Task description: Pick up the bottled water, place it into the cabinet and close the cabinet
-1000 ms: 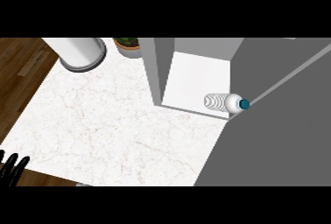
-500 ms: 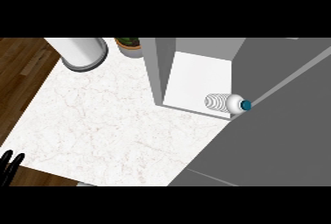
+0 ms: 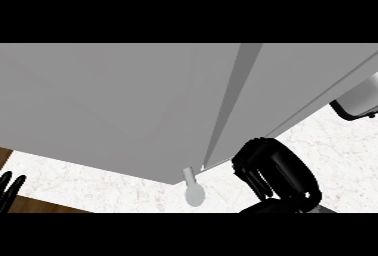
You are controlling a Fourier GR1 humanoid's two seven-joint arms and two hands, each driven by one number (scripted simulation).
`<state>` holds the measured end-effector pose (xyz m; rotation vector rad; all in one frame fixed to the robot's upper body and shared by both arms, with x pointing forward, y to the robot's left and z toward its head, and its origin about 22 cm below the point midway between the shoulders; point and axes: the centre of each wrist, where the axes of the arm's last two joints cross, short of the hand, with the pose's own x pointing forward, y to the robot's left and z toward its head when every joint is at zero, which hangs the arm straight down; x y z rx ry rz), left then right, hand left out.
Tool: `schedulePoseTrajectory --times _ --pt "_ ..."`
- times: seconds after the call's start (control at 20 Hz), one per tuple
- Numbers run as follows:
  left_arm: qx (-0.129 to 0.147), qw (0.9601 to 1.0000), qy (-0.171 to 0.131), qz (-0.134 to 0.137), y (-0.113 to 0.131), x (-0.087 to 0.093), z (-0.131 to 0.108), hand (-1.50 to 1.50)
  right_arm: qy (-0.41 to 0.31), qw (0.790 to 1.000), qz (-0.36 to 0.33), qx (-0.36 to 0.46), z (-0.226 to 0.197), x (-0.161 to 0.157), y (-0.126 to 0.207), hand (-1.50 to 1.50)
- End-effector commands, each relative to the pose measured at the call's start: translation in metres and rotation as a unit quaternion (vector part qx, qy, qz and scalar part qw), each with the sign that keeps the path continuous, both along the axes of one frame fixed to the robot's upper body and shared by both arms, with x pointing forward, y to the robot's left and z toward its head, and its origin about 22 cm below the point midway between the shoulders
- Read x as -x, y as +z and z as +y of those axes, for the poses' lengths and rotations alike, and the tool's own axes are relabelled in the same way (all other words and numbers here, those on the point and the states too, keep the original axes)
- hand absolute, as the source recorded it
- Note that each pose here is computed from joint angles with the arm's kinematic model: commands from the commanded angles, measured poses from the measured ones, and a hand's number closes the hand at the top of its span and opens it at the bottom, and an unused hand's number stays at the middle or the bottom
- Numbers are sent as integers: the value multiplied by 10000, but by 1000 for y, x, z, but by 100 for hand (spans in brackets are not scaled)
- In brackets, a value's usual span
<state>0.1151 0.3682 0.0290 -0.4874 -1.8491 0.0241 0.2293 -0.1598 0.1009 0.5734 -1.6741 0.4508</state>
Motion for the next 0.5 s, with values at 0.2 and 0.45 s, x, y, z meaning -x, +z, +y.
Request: schedulePoseTrajectory --times 0.2,0.45 --pt "122 9999 -56 19 0 1 5 -150 -710 9967 313 237 34 -105 28 150" --pt "132 9999 14 -34 4 -4 6 -150 -599 9971 358 307 57 -139 43 150"
